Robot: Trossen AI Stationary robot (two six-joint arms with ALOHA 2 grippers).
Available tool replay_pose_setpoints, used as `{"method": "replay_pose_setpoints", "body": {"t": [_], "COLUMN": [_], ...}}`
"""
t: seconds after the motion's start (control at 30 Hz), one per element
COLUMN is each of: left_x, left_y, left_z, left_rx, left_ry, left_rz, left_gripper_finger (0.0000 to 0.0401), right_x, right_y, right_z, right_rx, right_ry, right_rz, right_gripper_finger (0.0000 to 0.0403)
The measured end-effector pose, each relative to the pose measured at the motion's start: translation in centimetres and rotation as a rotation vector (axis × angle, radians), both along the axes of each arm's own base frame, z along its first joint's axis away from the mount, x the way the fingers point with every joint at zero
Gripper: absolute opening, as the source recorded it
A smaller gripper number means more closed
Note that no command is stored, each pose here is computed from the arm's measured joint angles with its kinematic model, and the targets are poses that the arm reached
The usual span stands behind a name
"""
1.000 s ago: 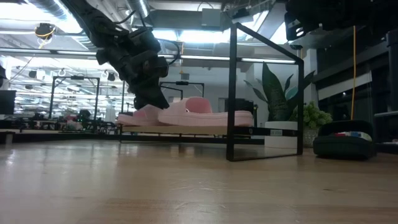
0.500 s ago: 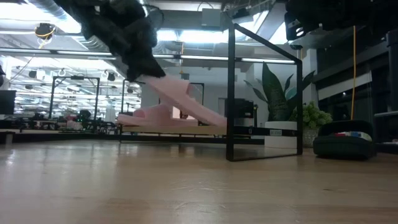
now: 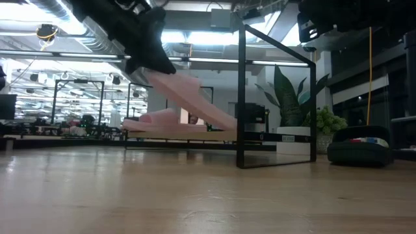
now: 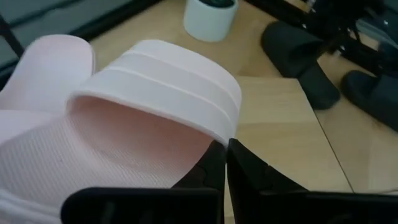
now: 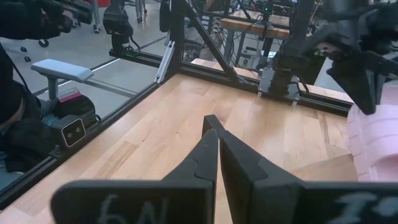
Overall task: Pick and place slides into the shelf
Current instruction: Adjust the right pink slides on the shelf
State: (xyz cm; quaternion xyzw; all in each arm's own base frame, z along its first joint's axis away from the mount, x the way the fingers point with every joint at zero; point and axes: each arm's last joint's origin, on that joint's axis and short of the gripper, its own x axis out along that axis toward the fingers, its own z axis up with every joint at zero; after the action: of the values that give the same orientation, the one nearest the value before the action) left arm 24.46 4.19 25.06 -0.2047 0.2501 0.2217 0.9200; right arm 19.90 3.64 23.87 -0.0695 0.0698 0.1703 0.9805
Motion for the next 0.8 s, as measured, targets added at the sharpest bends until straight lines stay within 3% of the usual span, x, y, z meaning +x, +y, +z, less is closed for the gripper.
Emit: {"method": "replay_pose_setpoints", "body": {"t": [0.43, 0.8], "left_x": [0.2, 3.6], "left_y": [-6.8, -9.6], "left_z": [0.0, -4.8], "left_rx": [0.165, 0.249], "left_ry": [-0.132, -0.211], "left_rz": [0.338, 0.516], "left_gripper_finger": [0.0000, 0.0000], "right_x": [0.0, 0.0], "right_y": [0.0, 0.0], "right_z": [0.0, 0.0], "right_rx": [0.000, -0.001], "right_ry": [0.001, 0.000], "right_rz": [0.000, 0.000], "right_gripper_finger": [0.0021, 0.0021]}}
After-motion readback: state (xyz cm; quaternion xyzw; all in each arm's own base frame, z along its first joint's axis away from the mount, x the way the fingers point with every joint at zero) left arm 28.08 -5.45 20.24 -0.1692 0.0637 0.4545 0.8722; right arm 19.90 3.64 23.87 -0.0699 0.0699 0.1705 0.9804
